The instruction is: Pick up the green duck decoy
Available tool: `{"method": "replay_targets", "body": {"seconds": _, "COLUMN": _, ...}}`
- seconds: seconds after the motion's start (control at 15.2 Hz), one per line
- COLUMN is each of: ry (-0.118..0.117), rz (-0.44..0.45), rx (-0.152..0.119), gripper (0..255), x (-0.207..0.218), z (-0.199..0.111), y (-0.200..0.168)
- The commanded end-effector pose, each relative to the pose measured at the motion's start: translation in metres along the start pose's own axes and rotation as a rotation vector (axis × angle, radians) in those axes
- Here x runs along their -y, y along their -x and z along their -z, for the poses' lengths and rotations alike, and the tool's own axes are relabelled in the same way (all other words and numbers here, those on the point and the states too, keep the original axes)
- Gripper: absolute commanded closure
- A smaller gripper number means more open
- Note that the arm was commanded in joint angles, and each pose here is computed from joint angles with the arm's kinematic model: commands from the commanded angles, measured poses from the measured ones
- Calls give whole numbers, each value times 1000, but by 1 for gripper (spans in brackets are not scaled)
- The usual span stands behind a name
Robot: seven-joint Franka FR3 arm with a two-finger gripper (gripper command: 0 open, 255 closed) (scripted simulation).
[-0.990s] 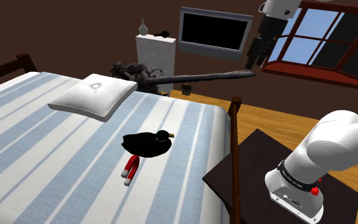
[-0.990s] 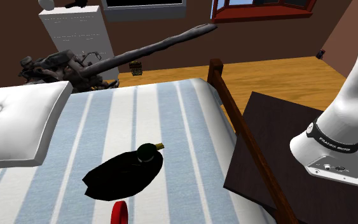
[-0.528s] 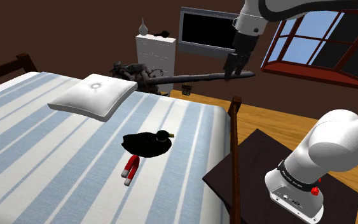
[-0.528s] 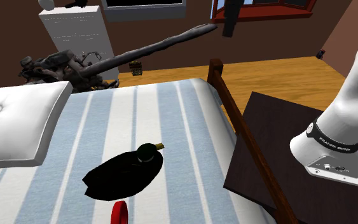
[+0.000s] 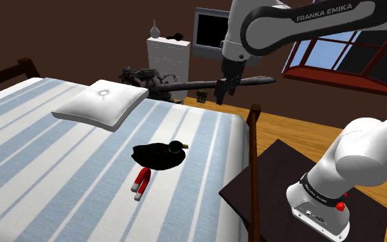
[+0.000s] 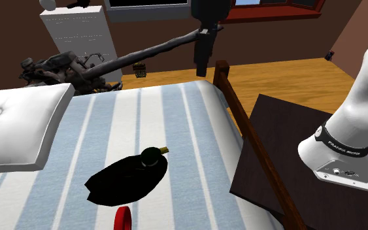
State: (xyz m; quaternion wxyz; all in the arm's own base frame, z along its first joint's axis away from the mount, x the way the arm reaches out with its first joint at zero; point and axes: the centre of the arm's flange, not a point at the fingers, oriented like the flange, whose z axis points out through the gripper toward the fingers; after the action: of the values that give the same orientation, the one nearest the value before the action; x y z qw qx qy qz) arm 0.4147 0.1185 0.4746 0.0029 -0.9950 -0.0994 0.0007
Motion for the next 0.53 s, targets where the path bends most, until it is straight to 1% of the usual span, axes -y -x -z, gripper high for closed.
{"method": "replay_targets", "body": {"seconds": 0.0, "ry": 14, "rz": 24, "rx": 1, "gripper": 0, "x": 17, "z": -16, "y": -13}}
{"method": "replay_targets", "body": {"seconds": 0.46, "ry": 62, "rz": 105, "rx": 12, "gripper": 0, "x": 77, "z": -77, "y": -60}}
